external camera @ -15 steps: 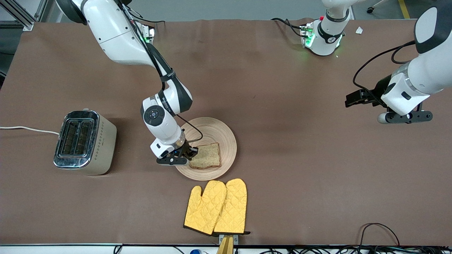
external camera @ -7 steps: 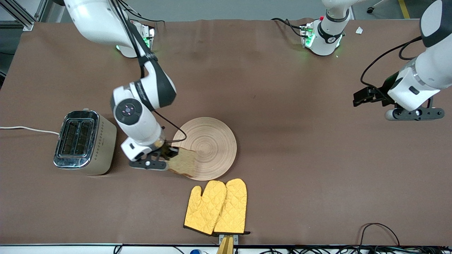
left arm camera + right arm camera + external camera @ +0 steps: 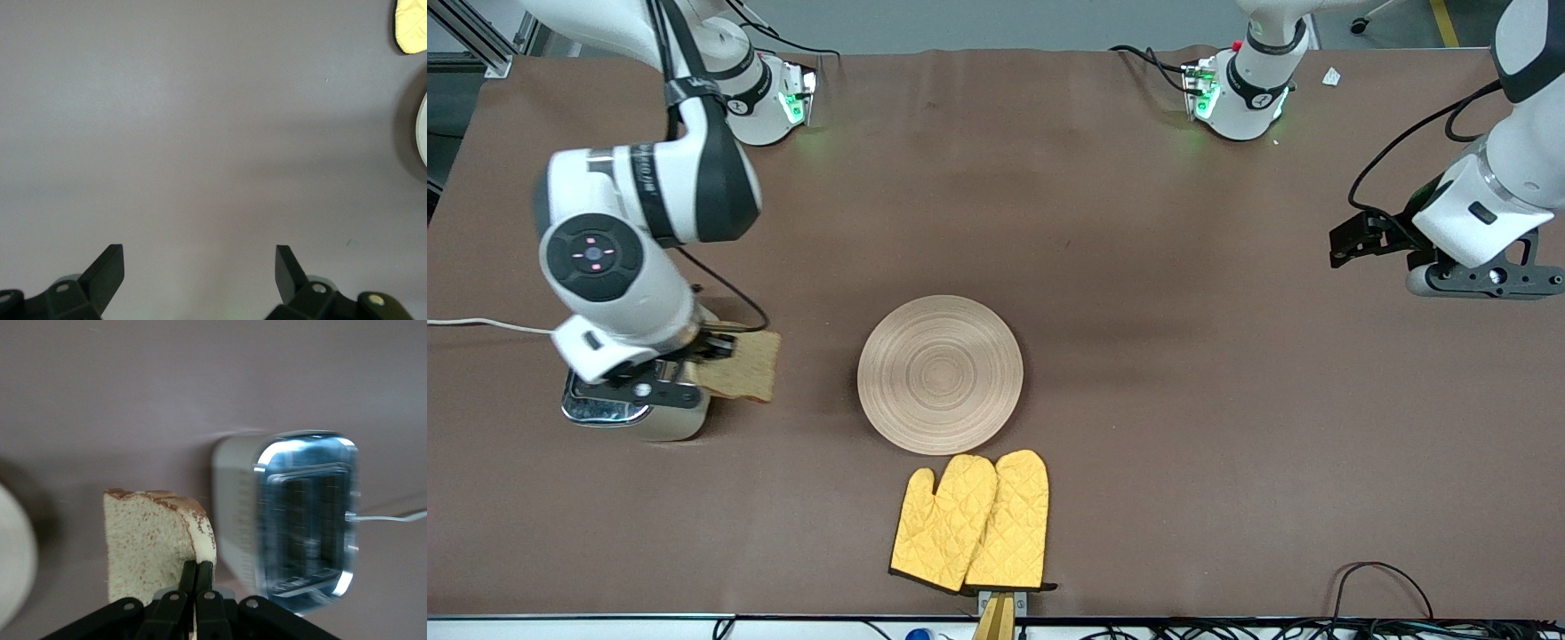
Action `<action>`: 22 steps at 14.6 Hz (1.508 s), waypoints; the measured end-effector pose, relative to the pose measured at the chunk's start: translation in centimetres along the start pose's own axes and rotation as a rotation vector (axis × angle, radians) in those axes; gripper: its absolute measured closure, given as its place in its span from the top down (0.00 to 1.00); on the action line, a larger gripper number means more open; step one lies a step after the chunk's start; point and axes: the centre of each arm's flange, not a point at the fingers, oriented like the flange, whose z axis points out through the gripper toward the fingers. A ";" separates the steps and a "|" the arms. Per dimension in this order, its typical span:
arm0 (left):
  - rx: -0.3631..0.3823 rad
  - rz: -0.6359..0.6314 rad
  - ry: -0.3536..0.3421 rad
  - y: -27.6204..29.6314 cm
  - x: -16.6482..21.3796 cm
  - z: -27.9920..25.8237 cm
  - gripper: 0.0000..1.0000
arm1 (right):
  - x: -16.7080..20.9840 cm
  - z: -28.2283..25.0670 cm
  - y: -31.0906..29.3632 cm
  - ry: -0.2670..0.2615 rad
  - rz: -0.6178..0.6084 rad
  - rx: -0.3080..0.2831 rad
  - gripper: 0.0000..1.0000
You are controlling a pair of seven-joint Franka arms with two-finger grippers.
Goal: Move plate and put bread in toaster
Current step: 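Lift the bread with the right gripper and carry it over the toaster, then lower the bread into the toaster slot with the right gripper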
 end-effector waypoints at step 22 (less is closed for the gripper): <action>0.007 0.007 0.019 -0.6 0.1 -1.2 1.00 | 0.4 6.6 5.9 -0.042 -0.148 -0.364 0.03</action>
